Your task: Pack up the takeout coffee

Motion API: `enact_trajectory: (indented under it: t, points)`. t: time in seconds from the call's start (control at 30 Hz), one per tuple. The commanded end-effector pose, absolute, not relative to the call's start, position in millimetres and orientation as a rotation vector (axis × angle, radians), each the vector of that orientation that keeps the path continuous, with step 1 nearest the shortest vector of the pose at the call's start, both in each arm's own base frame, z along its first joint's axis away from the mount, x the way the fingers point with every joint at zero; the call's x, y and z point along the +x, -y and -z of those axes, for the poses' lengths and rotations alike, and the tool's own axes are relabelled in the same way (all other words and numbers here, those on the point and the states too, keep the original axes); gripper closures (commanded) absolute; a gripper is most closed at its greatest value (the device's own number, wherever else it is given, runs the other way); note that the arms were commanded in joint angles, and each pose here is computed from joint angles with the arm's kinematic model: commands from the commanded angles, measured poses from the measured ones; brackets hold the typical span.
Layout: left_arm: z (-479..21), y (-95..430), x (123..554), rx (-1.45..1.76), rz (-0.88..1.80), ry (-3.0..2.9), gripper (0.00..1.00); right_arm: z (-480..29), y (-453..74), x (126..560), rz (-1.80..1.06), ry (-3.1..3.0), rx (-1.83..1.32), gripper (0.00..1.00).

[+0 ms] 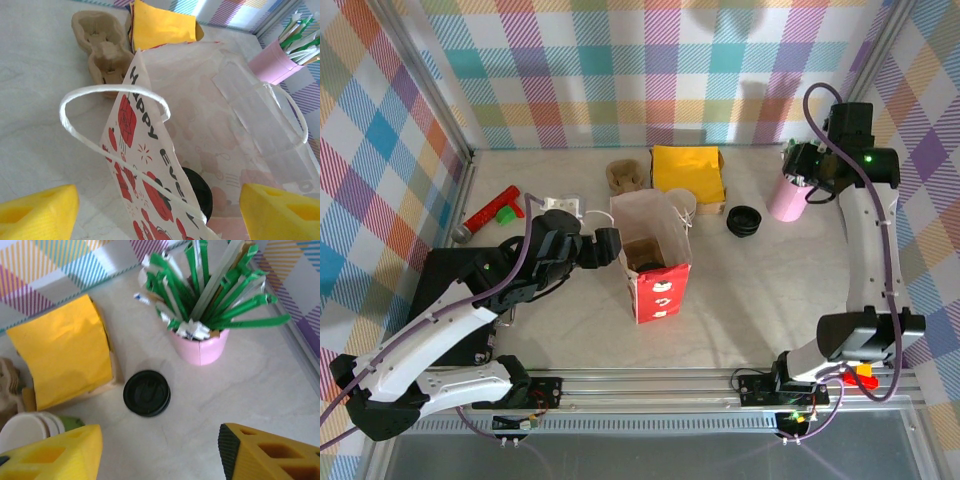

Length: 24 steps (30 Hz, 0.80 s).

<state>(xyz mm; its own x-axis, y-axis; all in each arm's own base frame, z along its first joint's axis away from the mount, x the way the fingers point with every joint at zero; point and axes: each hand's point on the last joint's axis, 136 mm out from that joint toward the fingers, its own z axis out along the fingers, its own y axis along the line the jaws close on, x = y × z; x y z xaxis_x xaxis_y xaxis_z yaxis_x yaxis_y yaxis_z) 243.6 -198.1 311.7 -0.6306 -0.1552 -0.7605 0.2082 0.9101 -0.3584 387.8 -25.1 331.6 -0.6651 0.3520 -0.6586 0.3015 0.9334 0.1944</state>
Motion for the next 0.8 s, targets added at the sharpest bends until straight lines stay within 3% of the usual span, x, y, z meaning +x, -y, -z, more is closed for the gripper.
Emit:
enact_trajectory:
  t: [0.0,0.33,0.77]
  points:
    - [-327.0,193.5,248.7,0.095,0.504,-2.106,0.16,-333.6,27.9,427.7,-0.129,-2.259,0.419,0.39]
    - [-330.0,202.7,249.9,0.201,0.502,-2.067,0.16,-289.4,40.9,484.0,-0.08,-2.361,0.393,0.54]
    - [-319.0,207.3,252.8,0.244,0.478,-2.073,0.15,-261.7,51.7,492.7,0.004,-2.438,0.401,0.72]
